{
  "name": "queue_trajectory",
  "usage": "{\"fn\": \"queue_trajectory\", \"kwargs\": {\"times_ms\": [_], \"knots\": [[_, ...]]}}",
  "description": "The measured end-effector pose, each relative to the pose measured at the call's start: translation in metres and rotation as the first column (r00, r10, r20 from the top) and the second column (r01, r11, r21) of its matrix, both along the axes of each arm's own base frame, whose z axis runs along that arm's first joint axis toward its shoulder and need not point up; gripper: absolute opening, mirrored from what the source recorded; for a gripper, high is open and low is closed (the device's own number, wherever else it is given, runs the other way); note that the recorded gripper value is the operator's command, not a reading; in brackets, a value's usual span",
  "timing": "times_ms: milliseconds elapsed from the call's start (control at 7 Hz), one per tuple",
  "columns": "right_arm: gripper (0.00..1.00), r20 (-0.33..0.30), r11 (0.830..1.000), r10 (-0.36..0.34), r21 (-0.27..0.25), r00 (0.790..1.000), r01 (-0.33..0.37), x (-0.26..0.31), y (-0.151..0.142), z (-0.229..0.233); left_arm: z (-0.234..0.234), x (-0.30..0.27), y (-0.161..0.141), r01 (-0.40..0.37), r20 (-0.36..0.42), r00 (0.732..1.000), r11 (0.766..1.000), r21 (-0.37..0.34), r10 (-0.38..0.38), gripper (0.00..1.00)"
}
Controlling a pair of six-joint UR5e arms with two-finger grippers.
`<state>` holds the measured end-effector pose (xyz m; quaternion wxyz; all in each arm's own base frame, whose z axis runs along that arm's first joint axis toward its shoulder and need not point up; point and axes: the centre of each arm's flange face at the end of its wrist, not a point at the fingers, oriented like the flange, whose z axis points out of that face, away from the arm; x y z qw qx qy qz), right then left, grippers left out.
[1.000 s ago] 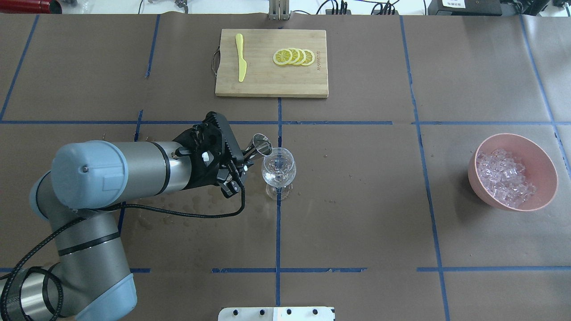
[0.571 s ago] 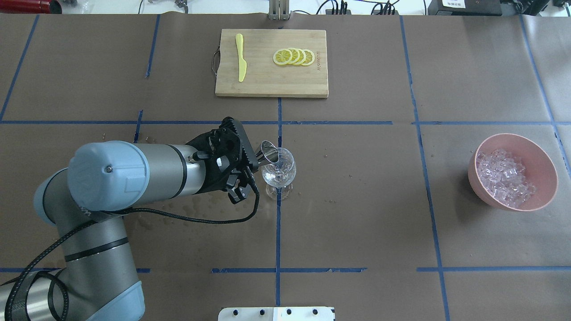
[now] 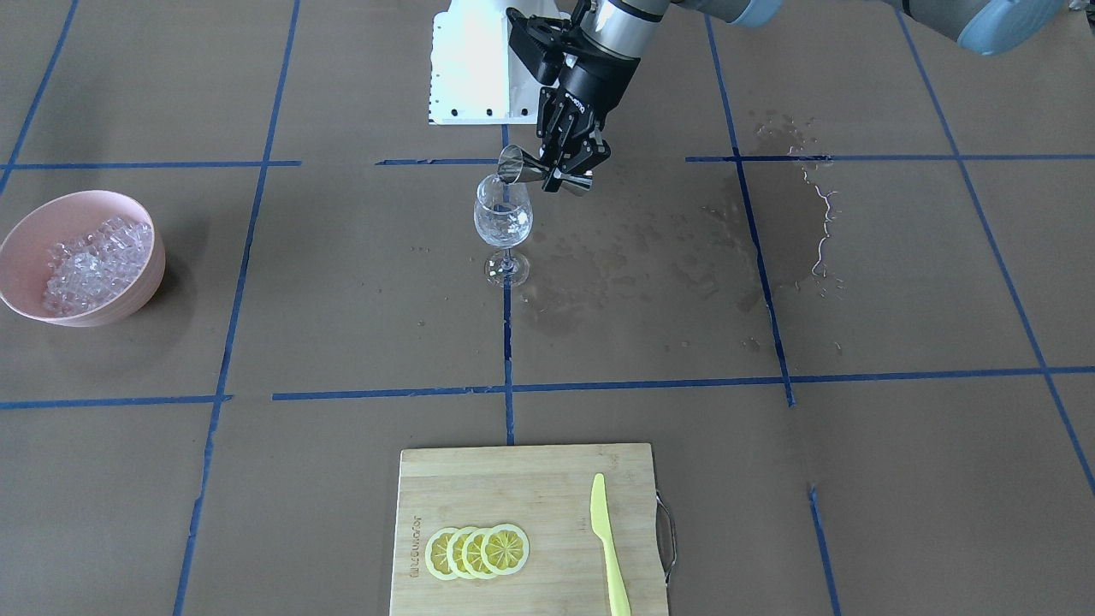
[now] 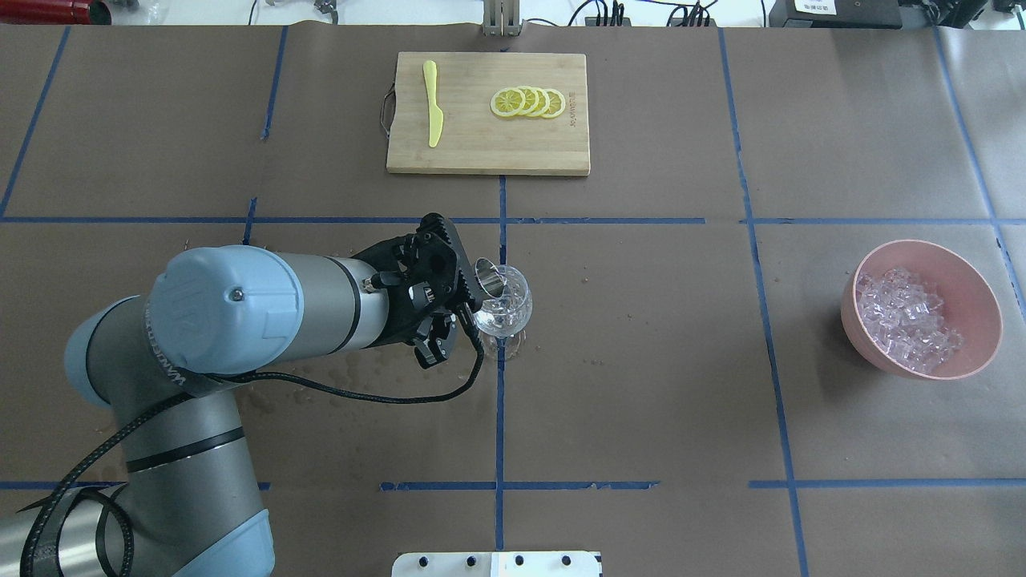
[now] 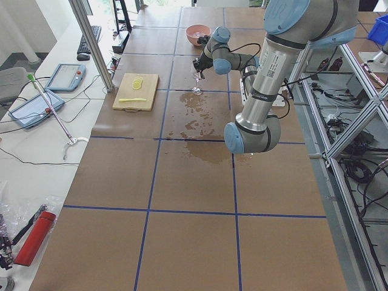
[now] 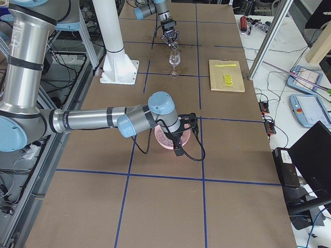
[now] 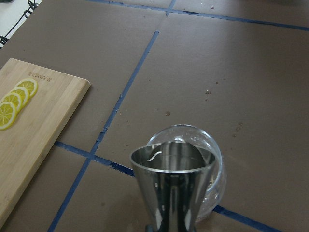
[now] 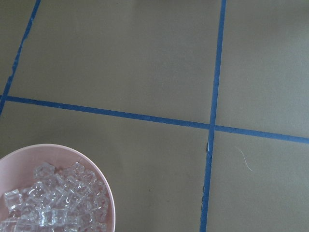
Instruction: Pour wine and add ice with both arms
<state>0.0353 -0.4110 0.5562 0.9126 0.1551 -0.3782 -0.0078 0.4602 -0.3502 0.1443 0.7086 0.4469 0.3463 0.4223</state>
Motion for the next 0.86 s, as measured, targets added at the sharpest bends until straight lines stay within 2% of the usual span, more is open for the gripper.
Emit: {"fn": "queue_trajectory", "kwargs": {"times_ms": [857], "knots": [[1.0, 0.0, 1.0, 0.0, -0.001, 1.0, 0.0, 0.0, 0.0, 0.0, -0.009, -0.015, 0.009, -0.018, 0.126, 0.992, 1.0, -0.015, 0.02, 0.0]]}}
